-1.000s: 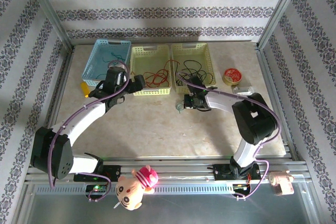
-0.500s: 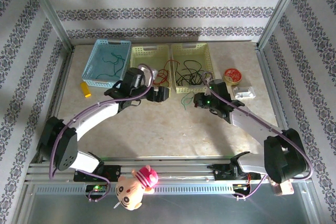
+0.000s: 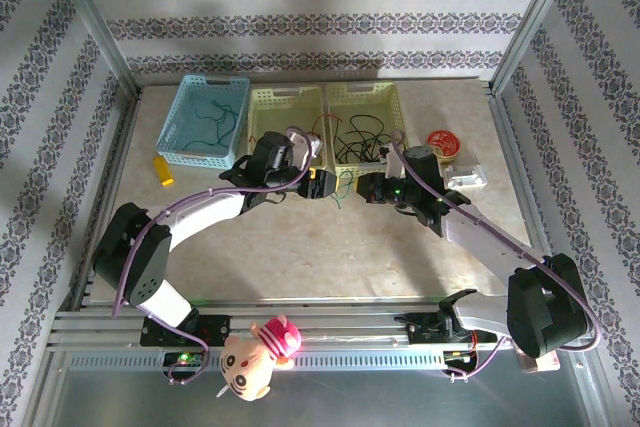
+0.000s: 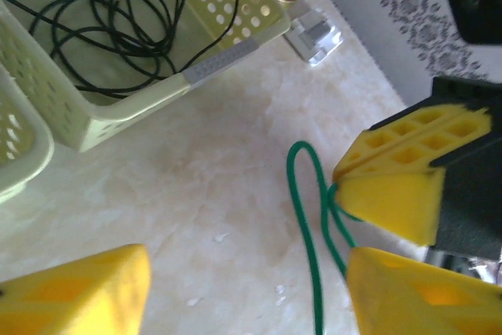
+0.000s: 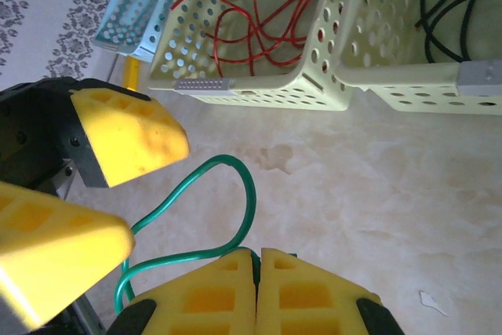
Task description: Untangle the cables
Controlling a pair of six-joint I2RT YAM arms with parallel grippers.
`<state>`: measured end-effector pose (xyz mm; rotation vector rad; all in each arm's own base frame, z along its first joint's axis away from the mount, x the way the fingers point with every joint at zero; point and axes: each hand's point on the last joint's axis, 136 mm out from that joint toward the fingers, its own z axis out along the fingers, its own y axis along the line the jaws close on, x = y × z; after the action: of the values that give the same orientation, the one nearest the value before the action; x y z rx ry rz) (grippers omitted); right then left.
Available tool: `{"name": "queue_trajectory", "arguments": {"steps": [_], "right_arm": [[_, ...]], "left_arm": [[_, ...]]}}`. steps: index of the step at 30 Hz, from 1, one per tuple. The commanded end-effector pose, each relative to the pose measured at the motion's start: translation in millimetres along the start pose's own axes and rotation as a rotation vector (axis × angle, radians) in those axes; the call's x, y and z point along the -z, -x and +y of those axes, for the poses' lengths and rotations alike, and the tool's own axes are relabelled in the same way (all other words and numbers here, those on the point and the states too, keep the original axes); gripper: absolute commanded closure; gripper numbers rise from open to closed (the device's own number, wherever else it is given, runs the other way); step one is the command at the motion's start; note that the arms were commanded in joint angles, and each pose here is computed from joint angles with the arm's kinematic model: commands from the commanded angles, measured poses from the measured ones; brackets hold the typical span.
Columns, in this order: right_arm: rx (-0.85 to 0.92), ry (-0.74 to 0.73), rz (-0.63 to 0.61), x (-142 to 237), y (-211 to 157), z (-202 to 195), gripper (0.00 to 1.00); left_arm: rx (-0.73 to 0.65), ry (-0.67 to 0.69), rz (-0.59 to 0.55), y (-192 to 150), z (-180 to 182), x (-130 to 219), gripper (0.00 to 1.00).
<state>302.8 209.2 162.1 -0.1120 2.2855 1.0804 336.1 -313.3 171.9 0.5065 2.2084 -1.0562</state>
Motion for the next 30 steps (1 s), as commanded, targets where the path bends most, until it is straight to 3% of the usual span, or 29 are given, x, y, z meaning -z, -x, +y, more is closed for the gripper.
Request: {"name": "queue_trajectory", "arguments": {"steps": [1, 9, 13, 18, 21, 27, 29, 30], "right_arm": [[0.036, 0.074, -0.044, 8, 17, 25, 1.00], [0.041, 0.059, -0.078, 13, 24, 25, 1.00], [0.036, 0.020, -0.105, 16, 27, 18, 1.00], [0.000, -0.162, -0.199, 30, 34, -18, 1.00], [-0.038, -0.269, -0.248, 41, 36, -42, 1.00], [-0.066, -0.307, -0.256, 47, 35, -55, 0.99], [-0.059, -0.259, -0.243, 42, 37, -46, 0.94], [-0.056, -0.236, -0.236, 40, 38, -41, 0.85]], "left_arm": [[-0.018, -0.094, -0.047, 18, -21, -4, 0.43], [0.028, -0.101, -0.017, 5, -14, -12, 0.70], [0.040, -0.066, -0.030, 4, -7, -11, 0.99], [0.017, 0.193, -0.120, 16, 28, 11, 1.00], [-0.022, 0.266, -0.199, 28, 33, 33, 1.00], [-0.055, 0.243, -0.255, 39, 21, 58, 1.00], [-0.051, 0.213, -0.257, 40, 15, 59, 1.00], [-0.041, 0.205, -0.263, 41, 14, 59, 1.00]]}}
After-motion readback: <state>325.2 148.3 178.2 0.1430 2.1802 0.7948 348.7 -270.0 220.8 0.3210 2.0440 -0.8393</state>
